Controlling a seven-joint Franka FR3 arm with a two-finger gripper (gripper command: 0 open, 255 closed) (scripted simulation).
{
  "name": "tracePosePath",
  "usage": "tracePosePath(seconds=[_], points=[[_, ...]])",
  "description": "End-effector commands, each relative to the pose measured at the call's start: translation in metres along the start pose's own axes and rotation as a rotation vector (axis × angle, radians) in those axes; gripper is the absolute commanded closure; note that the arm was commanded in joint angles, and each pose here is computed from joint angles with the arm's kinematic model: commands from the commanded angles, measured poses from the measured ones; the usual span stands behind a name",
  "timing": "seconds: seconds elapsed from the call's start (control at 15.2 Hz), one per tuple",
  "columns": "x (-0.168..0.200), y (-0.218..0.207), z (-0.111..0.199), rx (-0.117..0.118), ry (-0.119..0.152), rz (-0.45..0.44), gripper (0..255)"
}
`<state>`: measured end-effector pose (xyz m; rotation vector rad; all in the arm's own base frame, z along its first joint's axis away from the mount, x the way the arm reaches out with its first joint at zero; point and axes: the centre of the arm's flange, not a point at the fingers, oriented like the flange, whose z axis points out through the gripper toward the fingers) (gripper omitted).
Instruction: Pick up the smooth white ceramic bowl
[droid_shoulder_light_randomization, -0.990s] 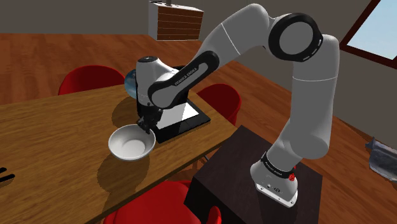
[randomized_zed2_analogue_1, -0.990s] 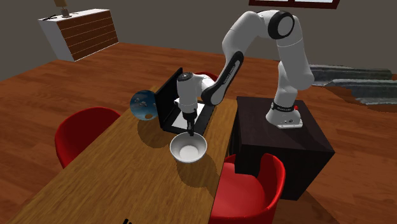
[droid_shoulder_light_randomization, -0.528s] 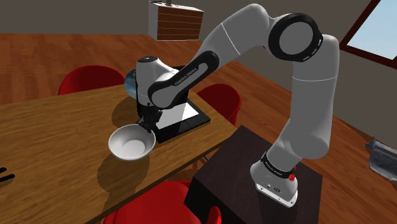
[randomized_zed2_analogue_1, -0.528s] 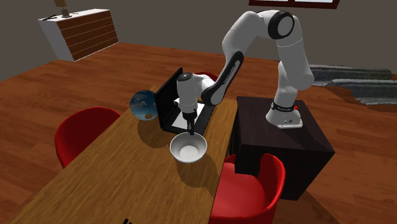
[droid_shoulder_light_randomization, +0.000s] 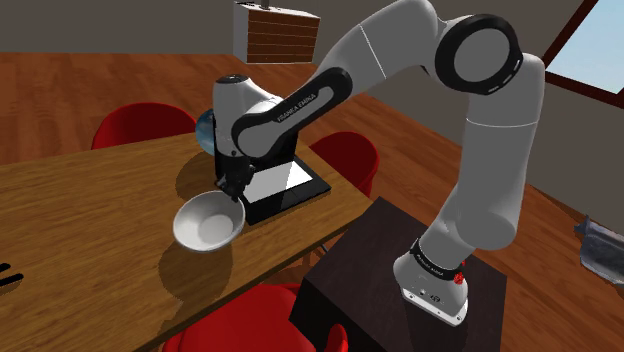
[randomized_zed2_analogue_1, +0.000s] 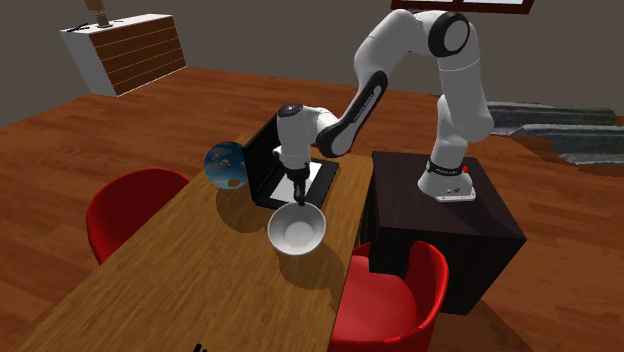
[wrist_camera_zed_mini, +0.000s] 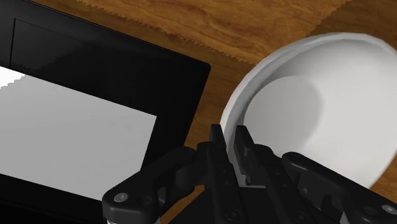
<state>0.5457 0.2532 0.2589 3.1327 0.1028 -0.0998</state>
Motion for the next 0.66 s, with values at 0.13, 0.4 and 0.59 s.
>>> tracePosePath(seconds=[0.13,0.4,0.59], points=[[-0.001,0.000,-0.021,0.000,0.000,0.000,255],[-0.003,0.000,-0.042,0.000,0.000,0.000,255],[-0.003,0.000,-0.048,0.000,0.000,0.000,255]])
